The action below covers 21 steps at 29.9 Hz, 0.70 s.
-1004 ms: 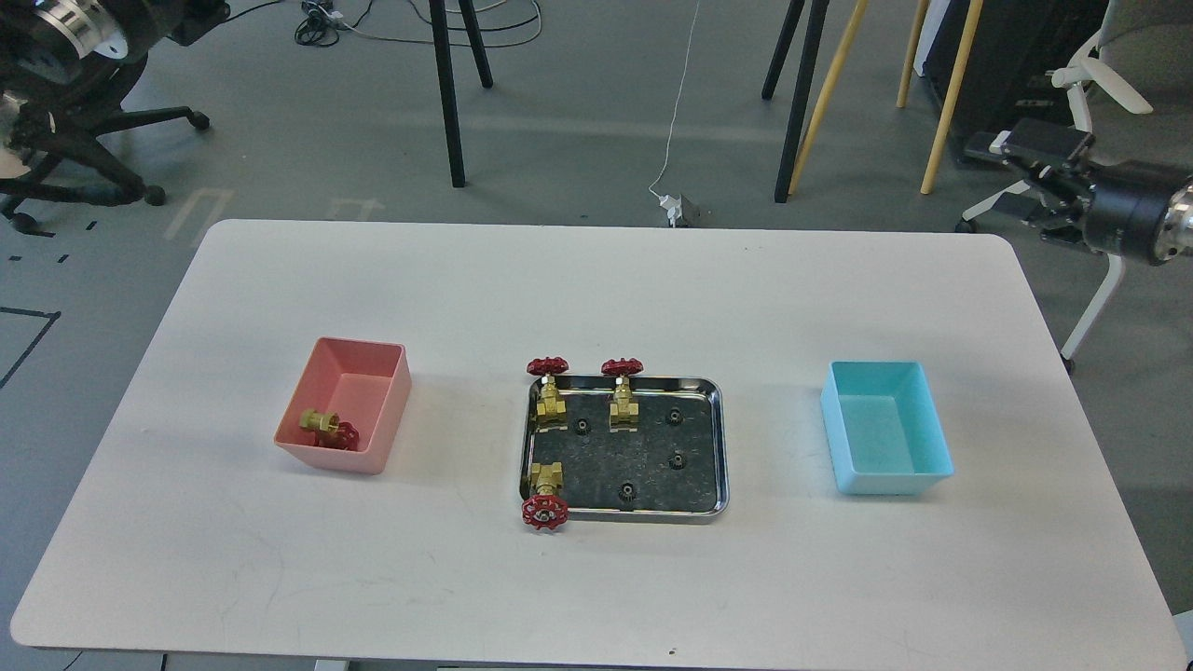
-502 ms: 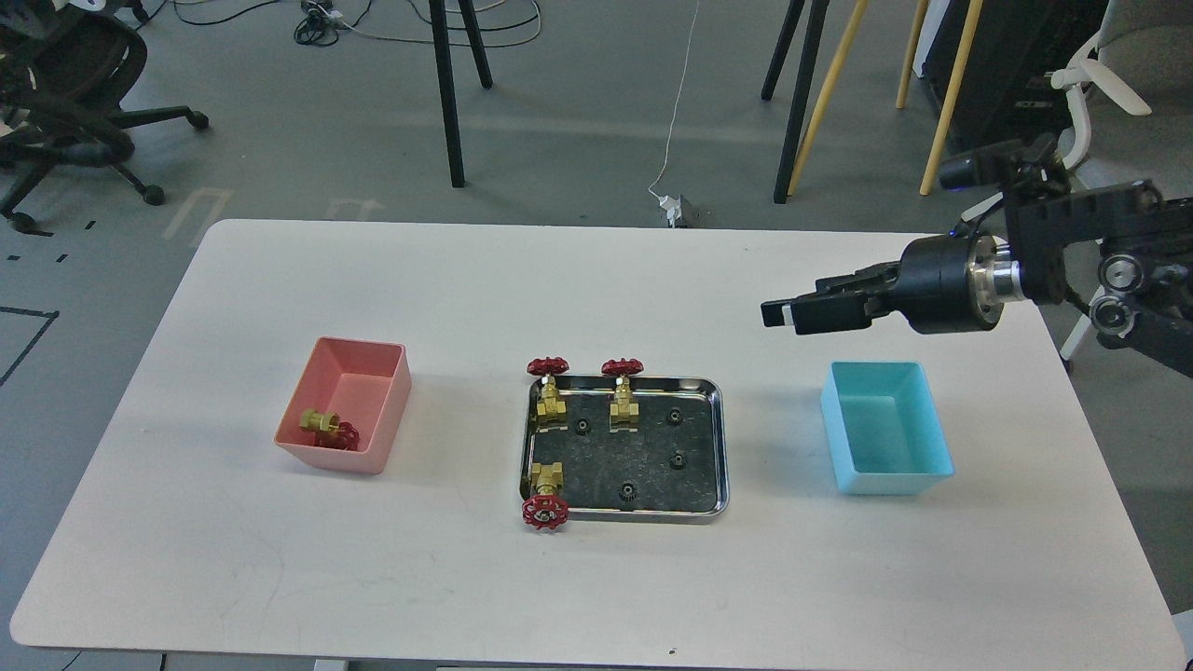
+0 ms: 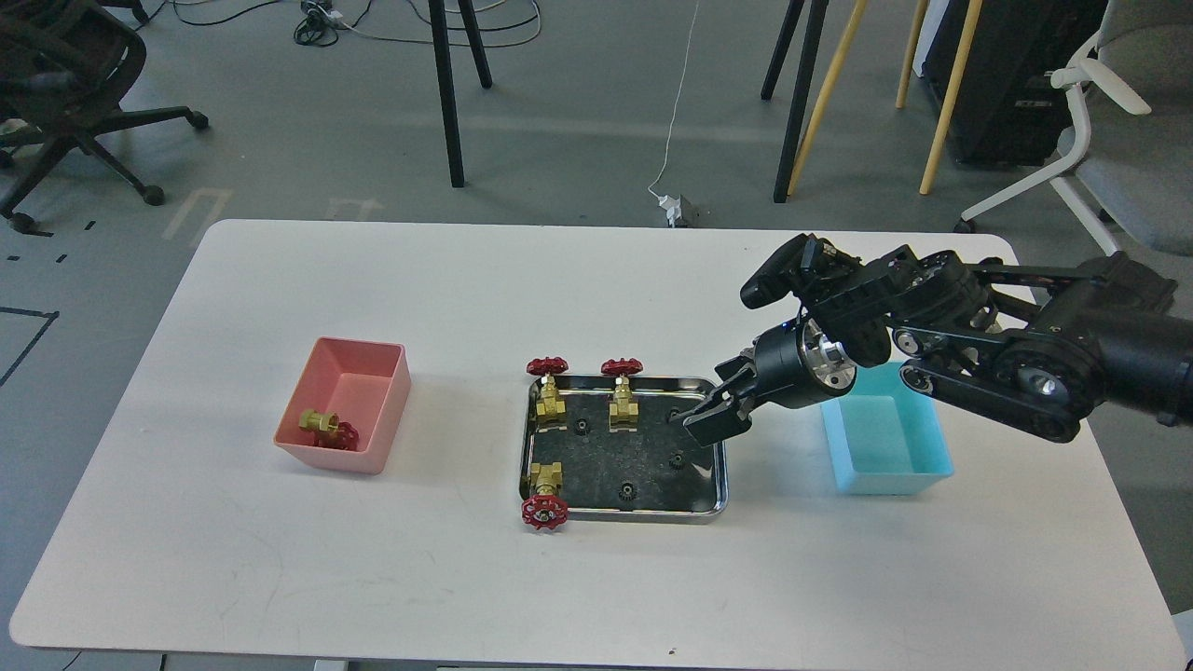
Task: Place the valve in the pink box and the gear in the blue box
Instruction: 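Move the right gripper over the tray toward a black gear, then lower the right gripper and grasp the small black gear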
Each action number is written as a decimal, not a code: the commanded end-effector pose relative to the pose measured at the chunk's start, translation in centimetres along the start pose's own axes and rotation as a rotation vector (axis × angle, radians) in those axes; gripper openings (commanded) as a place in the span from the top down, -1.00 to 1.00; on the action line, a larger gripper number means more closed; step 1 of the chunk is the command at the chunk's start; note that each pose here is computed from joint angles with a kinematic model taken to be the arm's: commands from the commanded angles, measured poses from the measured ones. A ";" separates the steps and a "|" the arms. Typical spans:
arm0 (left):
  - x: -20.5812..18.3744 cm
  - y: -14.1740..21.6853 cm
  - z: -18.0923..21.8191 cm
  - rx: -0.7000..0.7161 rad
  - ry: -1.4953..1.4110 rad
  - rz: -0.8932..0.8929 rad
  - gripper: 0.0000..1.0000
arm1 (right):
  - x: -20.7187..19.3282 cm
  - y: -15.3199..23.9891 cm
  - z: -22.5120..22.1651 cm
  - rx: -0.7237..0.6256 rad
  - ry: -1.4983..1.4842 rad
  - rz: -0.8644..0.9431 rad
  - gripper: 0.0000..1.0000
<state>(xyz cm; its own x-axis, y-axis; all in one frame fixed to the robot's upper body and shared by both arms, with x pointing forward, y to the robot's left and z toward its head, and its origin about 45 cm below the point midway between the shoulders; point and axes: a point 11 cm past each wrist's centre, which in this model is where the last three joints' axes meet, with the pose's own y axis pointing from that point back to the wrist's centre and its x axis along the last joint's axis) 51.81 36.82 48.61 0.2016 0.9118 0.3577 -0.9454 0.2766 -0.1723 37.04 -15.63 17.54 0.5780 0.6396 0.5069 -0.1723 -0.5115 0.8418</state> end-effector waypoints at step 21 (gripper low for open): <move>1.3 -0.3 2.3 -0.039 -0.015 0.035 -1.00 | -2.4 -6.7 -0.7 -0.038 0.026 -0.138 -0.97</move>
<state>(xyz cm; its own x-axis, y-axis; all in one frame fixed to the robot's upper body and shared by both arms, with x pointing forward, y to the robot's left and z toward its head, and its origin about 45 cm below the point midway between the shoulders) 51.79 37.20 50.98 0.1685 0.9161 0.3639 -0.9412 0.2592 -0.2166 36.38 -12.95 11.33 0.5797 0.7079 0.4035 -0.1256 -0.4116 0.9027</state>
